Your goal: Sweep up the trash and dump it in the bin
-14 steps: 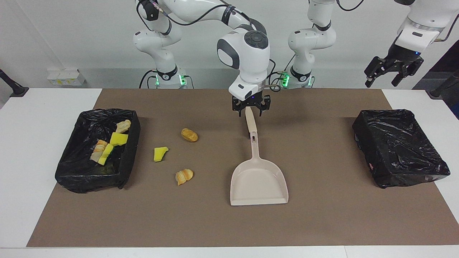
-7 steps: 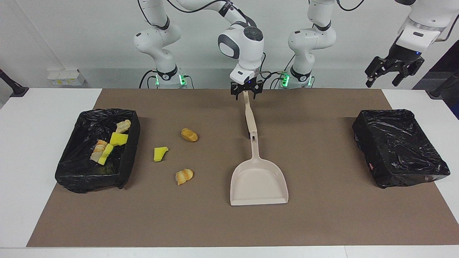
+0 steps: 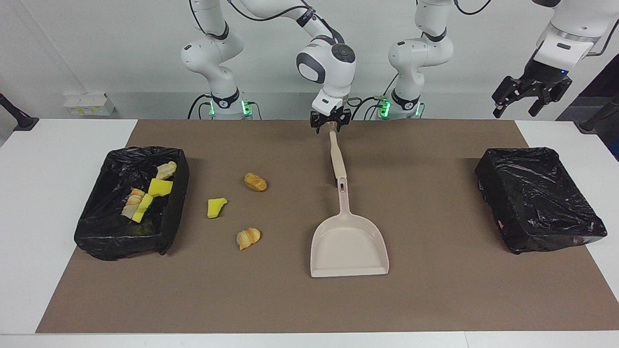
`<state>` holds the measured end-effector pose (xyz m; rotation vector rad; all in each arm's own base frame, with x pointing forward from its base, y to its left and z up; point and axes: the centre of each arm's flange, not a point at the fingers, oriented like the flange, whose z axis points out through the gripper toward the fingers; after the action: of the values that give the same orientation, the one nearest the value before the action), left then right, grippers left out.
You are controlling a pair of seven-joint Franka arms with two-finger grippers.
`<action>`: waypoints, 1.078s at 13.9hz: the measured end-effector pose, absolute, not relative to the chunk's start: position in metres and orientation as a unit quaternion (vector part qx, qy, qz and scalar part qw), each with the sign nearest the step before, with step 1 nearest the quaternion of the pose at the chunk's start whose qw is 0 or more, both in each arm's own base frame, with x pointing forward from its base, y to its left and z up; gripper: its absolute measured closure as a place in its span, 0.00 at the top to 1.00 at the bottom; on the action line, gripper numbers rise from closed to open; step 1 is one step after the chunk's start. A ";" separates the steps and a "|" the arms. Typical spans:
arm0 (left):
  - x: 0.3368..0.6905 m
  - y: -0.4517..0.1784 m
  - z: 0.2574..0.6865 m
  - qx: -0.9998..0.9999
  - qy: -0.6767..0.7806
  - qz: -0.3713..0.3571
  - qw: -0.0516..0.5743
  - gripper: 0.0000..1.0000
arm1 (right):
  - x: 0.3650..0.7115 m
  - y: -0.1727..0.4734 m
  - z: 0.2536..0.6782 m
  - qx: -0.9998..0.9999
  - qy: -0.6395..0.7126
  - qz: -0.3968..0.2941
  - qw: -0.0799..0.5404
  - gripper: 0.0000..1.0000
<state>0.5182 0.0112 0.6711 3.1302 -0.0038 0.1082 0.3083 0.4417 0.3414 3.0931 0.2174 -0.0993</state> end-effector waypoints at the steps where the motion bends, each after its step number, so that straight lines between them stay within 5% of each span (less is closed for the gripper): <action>1: 0.518 0.008 0.671 0.999 -0.004 0.034 0.005 1.00 | 0.305 0.441 0.336 0.997 0.072 -0.030 0.017 0.81; 9: 0.516 -0.076 0.664 0.997 -0.063 0.039 0.008 1.00 | 0.300 0.443 0.330 0.997 0.069 -0.027 0.001 0.71; 11: 0.520 -0.088 0.651 0.997 -0.060 0.046 0.009 1.00 | 0.300 0.443 0.330 0.997 0.068 -0.027 0.000 0.63; 15: 0.549 -0.154 0.601 0.996 -0.052 0.069 0.025 1.00 | 0.300 0.444 0.332 0.997 0.068 -0.026 -0.003 0.26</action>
<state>0.5492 -0.1542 0.6006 3.0800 -0.1601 0.2135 0.3005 0.4439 0.3318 3.1386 0.2137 -0.0810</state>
